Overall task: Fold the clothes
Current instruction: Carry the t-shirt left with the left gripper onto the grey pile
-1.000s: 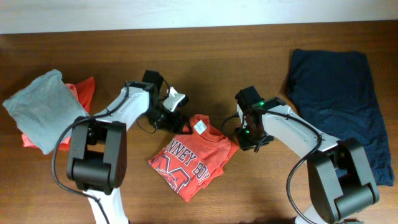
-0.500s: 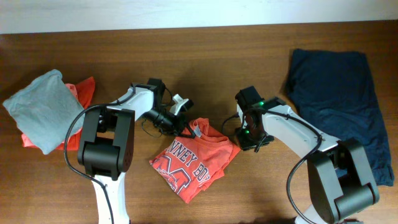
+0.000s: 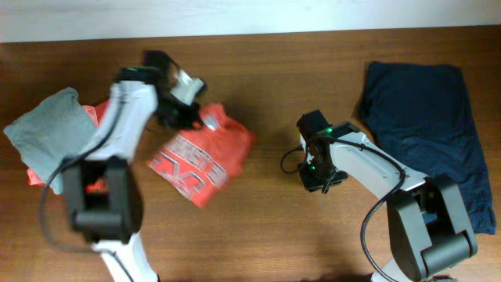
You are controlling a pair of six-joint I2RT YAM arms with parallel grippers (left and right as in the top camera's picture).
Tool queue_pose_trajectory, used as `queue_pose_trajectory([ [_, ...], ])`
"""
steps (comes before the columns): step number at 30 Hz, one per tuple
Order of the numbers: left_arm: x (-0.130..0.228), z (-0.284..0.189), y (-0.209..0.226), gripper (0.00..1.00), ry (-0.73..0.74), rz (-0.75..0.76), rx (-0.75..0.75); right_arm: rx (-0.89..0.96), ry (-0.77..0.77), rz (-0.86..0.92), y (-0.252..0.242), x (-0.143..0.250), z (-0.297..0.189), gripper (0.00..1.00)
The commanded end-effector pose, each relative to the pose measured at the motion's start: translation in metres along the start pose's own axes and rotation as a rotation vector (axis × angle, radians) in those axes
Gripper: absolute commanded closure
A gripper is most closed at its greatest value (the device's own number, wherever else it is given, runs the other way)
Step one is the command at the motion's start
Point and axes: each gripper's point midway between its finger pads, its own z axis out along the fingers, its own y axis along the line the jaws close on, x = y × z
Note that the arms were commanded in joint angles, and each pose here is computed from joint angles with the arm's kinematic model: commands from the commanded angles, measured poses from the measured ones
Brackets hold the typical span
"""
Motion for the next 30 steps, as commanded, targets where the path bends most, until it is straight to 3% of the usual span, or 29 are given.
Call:
queue_pose_trajectory([
  [1, -0.010, -0.087, 0.025, 1.00, -0.166, -0.061, -0.205, 0.022, -0.027, 0.011, -0.006, -0.008, -0.005, 0.64],
  [9, 0.021, -0.189, 0.064, 0.99, -0.309, -0.159, -0.474, 0.022, -0.027, 0.011, -0.005, -0.008, -0.005, 0.64],
  [23, 0.040, -0.246, 0.128, 0.99, -0.459, -0.320, -0.588, 0.022, -0.026, 0.011, -0.005, -0.008, -0.005, 0.64],
  [30, 0.038, -0.248, 0.153, 0.99, -0.482, -0.350, -0.610, 0.022, -0.021, 0.011, -0.006, -0.006, -0.005, 0.64],
])
